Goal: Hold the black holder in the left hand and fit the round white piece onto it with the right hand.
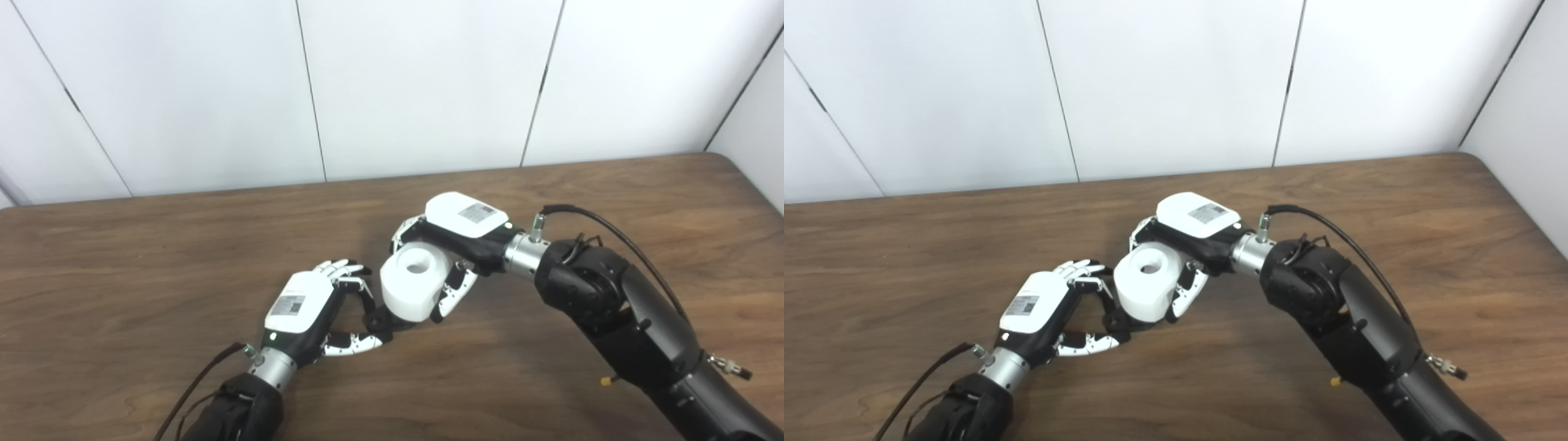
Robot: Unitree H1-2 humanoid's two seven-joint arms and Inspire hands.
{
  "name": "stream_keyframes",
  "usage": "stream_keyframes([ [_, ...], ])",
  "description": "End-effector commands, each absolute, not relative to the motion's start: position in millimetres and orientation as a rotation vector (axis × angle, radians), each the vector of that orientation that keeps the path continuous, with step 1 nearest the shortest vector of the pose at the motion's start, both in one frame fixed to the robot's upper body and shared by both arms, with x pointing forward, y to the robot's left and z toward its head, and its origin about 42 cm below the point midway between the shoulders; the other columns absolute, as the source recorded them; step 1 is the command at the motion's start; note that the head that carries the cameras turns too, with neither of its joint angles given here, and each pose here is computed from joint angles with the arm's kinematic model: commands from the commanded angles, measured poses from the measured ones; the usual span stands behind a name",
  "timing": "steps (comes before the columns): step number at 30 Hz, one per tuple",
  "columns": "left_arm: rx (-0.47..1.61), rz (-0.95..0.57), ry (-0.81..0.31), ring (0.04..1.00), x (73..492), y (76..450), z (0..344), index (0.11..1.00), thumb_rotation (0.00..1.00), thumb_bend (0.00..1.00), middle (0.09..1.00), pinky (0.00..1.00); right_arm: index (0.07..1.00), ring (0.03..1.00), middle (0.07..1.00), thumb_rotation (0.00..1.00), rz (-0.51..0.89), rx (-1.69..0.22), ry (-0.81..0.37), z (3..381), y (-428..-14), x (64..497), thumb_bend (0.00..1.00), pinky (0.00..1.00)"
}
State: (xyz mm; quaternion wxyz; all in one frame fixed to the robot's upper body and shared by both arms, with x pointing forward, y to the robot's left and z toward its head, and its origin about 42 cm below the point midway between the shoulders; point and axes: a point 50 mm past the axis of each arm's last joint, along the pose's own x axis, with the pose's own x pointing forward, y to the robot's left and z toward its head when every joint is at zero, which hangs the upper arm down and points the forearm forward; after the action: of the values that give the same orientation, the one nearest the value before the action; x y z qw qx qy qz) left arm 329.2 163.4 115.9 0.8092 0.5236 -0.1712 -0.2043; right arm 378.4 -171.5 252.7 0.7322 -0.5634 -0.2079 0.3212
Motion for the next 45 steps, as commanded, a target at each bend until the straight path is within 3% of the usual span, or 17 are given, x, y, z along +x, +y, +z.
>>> stream_keyframes([
  [1, 1.191, -0.581, -0.220, 0.882, 308.1, 160.5, 79.9, 0.484, 0.06, 0.52, 0.819, 0.90, 0.481, 0.690, 0.717, 0.13, 0.711, -1.271, -0.471, 255.4, -167.2, 381.4, 0.52, 0.58],
  [28, 1.191, -0.574, -0.220, 0.875, 311.5, 165.4, 81.9, 0.484, 0.06, 0.52, 0.820, 0.89, 0.493, 0.704, 0.716, 0.14, 0.743, -1.259, -0.449, 248.6, -169.4, 386.1, 0.52, 0.58],
  [29, 1.193, -0.574, -0.216, 0.877, 311.6, 165.5, 82.0, 0.484, 0.06, 0.52, 0.820, 0.89, 0.612, 0.703, 0.723, 0.15, 0.750, -1.263, -0.438, 249.9, -169.6, 385.6, 0.69, 0.58],
  [30, 1.194, -0.574, -0.213, 0.880, 311.6, 165.5, 82.1, 0.484, 0.06, 0.52, 0.822, 0.90, 0.735, 0.705, 0.745, 0.18, 0.754, -1.267, -0.429, 250.7, -169.7, 385.2, 0.78, 0.57],
  [33, 1.189, -0.571, -0.213, 0.880, 311.1, 165.1, 83.7, 0.484, 0.06, 0.52, 0.822, 0.91, 0.942, 0.716, 0.815, 0.22, 0.757, -1.284, -0.413, 253.8, -170.2, 383.4, 0.90, 0.56],
  [36, 1.191, -0.571, -0.213, 0.882, 311.9, 164.6, 84.3, 0.484, 0.06, 0.52, 0.825, 0.91, 0.995, 0.721, 0.844, 0.22, 0.748, -1.294, -0.417, 254.3, -170.7, 383.0, 0.93, 0.55],
  [45, 1.188, -0.573, -0.214, 0.885, 311.9, 161.8, 85.0, 0.484, 0.06, 0.52, 0.825, 0.91, 1.000, 0.717, 0.843, 0.19, 0.728, -1.299, -0.429, 254.8, -173.9, 383.6, 0.91, 0.56],
])
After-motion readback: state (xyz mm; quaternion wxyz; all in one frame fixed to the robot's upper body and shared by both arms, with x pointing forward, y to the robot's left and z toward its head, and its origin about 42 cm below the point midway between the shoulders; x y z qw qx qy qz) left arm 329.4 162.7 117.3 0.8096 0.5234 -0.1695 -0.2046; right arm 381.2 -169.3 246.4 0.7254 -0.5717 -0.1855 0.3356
